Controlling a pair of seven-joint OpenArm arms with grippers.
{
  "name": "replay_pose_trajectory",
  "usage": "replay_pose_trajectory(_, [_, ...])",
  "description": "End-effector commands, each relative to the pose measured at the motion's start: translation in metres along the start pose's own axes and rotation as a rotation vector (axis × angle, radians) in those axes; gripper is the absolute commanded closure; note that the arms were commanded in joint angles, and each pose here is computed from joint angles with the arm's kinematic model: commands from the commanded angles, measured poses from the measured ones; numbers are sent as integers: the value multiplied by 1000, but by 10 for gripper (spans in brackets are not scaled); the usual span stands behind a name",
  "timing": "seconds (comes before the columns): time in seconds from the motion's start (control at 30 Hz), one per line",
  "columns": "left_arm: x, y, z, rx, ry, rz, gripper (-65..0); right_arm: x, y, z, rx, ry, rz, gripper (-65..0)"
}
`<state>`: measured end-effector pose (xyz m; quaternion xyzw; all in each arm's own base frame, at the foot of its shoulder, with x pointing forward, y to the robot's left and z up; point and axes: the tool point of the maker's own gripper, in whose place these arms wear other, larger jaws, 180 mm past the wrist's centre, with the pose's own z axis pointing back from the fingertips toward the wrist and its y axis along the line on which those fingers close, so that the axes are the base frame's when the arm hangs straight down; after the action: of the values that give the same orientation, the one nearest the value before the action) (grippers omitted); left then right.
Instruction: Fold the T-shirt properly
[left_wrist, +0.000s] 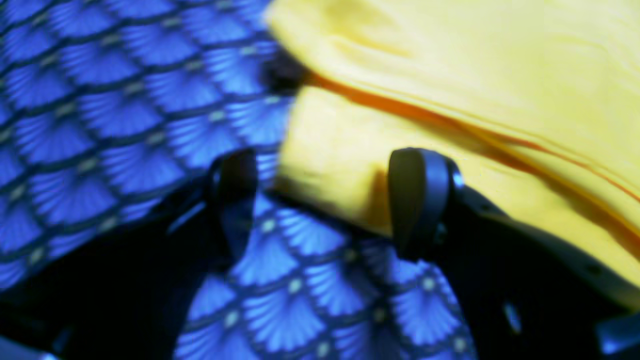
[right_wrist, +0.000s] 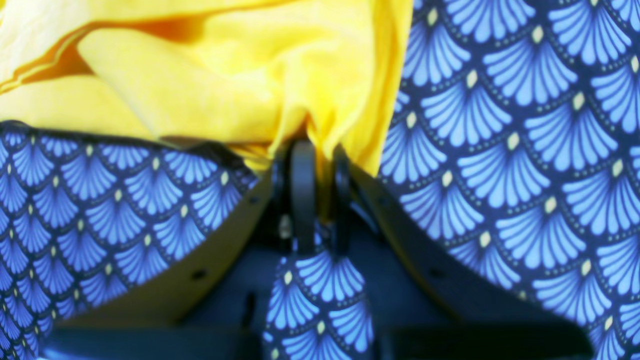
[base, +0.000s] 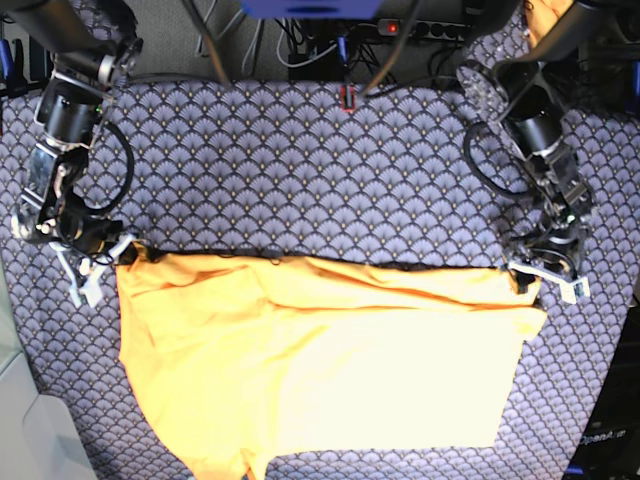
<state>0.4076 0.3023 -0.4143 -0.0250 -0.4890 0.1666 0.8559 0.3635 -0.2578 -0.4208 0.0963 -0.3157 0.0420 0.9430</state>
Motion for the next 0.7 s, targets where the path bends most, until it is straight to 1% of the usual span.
replay_pose_trajectory(0.0, [29,-2,-1,-8,-76,-3,-399,12,-7,6,-17,-20,16,-56])
replay_pose_trajectory(0.07, [29,-2,-2,-9,-75,-4,-395,12,-7,6,-17,-20,16,-56])
replay_pose_trajectory(0.13, [30,-3,-2,-11,-76,-7,-356,11,-7,6,-17,-19,16,-56])
replay_pose_trajectory(0.2, [27,-3,-3,-8,-69,-3,-281,12,-12,8,-27,-18,20,-56])
replay_pose_trajectory(0.3, [21,-11,-12,-29,-39,23,-167,12,-13,9,-29,-18,20,-56])
replay_pose_trajectory(0.33, [21,-7,-14,-27,-29,26,-139,12,-13,9,-29,-18,20,-56])
replay_pose_trajectory(0.4, [10,-2,-19,-30,11,51,-113,12,-13,9,-29,-18,20,-56])
replay_pose_trajectory(0.5, [7,-1,-23,-36,34,66,-89,7,-14,9,-30,-8,19,-56])
replay_pose_trajectory(0.6, [6,-1,-23,-36,41,64,-15,4,-14,9,-30,-4,19,-56])
replay_pose_trajectory(0.63, [6,-1,-23,-36,43,64,0,3,-14,9,-31,-2,19,-56])
replay_pose_trajectory(0.67, [5,0,-22,-35,51,63,0,3,-14,9,-32,-1,20,-52])
